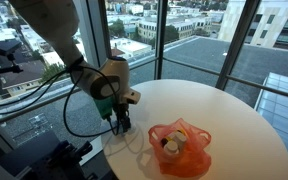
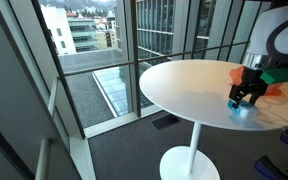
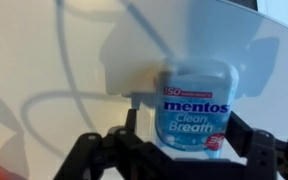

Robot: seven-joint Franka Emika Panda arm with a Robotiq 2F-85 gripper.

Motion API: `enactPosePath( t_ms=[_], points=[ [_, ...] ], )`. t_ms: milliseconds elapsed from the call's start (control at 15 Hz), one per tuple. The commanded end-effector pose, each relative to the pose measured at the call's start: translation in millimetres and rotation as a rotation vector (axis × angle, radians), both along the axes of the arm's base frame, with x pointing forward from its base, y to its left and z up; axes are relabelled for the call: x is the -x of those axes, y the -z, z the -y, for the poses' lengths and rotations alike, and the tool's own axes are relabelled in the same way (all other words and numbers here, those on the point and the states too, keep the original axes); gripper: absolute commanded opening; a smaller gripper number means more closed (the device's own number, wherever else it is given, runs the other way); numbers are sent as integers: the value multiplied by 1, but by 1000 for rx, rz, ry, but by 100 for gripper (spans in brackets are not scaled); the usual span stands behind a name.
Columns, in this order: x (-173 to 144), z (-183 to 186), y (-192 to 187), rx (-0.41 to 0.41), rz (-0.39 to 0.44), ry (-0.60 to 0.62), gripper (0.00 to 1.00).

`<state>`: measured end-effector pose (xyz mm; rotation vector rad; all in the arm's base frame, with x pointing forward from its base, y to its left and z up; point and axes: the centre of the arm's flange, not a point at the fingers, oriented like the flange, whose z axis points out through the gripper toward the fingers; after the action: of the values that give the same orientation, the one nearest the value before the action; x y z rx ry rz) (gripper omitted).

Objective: Put the blue box in the plastic bag

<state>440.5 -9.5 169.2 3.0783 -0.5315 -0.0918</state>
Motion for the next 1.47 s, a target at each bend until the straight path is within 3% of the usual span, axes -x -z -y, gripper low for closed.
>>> enactPosePath(
  t_ms=[0,133,200,933,1400],
  points=[
    [-9,2,2,6,7,5,56],
    [-10,4,-3,6,13,9,41],
    [-11,5,-8,2,20,11,39],
    [-32,61,-109,1,192,127,39],
    [-67,130,-174,25,251,247,39]
  ],
)
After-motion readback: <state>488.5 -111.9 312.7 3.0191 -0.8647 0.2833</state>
